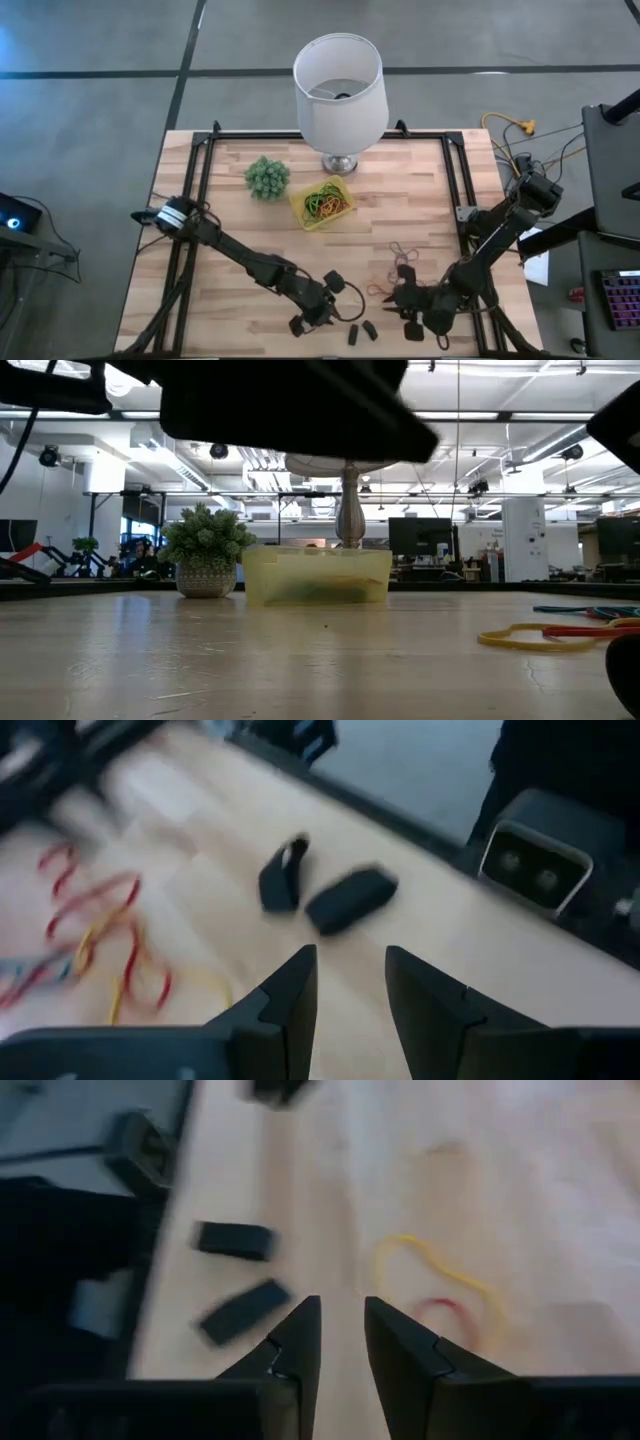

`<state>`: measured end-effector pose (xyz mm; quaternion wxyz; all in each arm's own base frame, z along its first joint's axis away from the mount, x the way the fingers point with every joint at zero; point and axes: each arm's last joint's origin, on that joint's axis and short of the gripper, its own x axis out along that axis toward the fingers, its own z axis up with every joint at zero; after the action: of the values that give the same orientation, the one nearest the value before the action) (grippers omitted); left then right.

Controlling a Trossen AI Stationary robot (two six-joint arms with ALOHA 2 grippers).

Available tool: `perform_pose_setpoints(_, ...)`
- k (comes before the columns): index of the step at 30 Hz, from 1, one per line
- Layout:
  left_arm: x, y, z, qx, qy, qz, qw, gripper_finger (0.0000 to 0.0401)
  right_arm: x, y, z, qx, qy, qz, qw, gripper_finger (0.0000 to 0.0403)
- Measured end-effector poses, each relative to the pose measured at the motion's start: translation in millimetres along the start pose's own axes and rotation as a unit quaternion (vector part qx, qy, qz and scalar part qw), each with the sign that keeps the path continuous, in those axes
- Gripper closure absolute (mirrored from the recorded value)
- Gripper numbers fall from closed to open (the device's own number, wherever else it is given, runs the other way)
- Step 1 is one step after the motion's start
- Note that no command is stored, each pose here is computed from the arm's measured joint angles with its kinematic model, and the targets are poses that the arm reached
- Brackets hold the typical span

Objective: Pick and place rubber bands into bin
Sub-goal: Put the right black rubber band into the yellow bin

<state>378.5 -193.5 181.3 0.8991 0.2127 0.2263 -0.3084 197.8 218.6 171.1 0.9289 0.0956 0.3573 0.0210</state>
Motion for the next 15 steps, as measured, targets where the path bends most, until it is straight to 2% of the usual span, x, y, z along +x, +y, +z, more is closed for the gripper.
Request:
perform_pose_setpoints(5,-18.1,0.6,-3.9,-0.042,0.086,0.037,0.995,0.0296,11.9,9.7,-4.6,0.002,0.001,0.065,0.998,0.0320)
perform_pose_setpoints(11,-37.5,-3.8,-10.9,-0.125,0.173,0.053,0.976,0.0296,32.3,15.1,-18.0,0.027,0.025,0.077,0.996,0.0306)
perform_pose_setpoints(15,-43.9,-7.7,-12.0,-0.135,0.202,0.084,0.967,0.0296,39.8,25.7,-14.6,0.050,0.030,0.086,0.995,0.0283)
